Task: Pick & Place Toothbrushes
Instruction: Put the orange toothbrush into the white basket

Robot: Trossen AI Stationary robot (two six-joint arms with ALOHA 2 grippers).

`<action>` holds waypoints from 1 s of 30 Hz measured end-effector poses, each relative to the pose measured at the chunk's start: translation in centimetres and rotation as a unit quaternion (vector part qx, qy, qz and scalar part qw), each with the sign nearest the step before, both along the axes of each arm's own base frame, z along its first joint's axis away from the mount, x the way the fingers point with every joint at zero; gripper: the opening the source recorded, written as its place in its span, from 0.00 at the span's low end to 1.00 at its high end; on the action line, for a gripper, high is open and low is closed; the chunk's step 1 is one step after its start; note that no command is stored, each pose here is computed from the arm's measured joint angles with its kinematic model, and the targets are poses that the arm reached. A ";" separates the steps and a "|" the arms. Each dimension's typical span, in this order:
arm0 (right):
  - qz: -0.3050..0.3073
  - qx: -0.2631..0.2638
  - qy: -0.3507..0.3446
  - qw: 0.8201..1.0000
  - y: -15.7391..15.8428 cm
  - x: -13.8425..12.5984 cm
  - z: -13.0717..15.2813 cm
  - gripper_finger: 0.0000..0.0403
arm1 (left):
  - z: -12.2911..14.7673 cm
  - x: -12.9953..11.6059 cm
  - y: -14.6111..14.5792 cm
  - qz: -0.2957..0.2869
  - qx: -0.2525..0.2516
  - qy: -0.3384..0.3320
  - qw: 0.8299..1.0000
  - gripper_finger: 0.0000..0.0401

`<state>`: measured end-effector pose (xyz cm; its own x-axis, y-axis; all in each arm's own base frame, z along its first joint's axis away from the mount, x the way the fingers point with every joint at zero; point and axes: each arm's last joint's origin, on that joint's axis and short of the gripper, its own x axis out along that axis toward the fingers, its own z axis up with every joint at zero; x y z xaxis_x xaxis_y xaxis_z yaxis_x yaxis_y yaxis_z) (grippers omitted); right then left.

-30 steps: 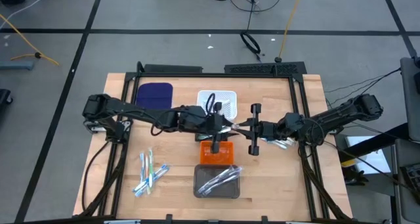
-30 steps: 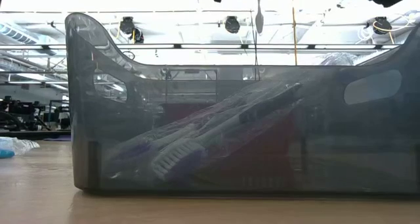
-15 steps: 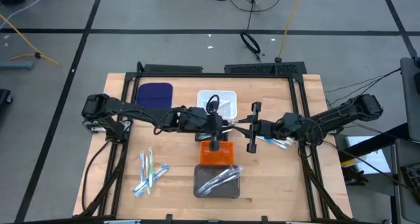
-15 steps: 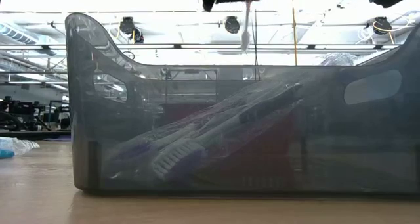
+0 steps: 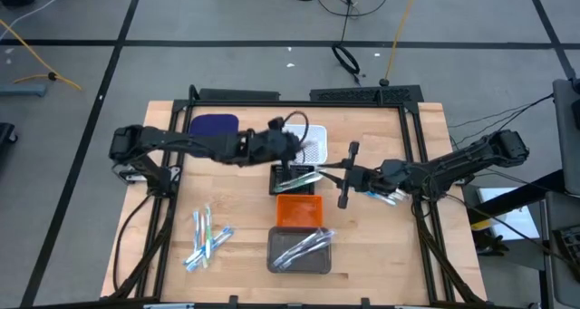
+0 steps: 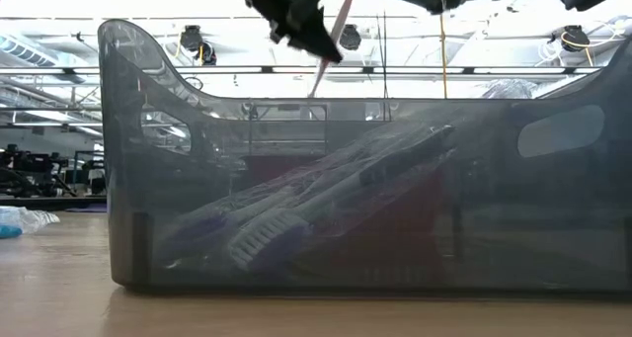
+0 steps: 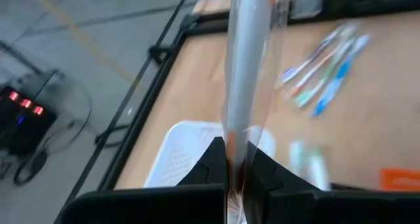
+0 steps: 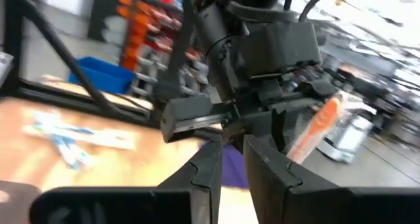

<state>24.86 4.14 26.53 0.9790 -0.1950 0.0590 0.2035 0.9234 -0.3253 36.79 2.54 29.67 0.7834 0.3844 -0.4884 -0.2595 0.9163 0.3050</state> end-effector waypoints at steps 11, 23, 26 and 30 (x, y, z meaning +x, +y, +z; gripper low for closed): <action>-0.099 0.005 0.050 0.994 -2.3 0.1 -1.0 0.14 | -1.1 -1.1 7.8 0.050 -0.109 0.001 0.993 0.01; -0.106 0.041 0.060 0.992 -2.7 0.1 -1.5 0.14 | -2.9 -1.0 9.0 0.037 -0.179 0.026 0.983 0.04; -0.106 0.049 0.077 0.990 -2.6 0.1 -1.9 0.14 | -3.5 -0.7 9.3 0.043 -0.184 0.029 0.981 0.02; -0.110 0.067 0.106 0.986 -2.6 0.0 -2.6 0.14 | -5.1 -0.3 9.7 0.056 -0.197 0.049 0.978 0.03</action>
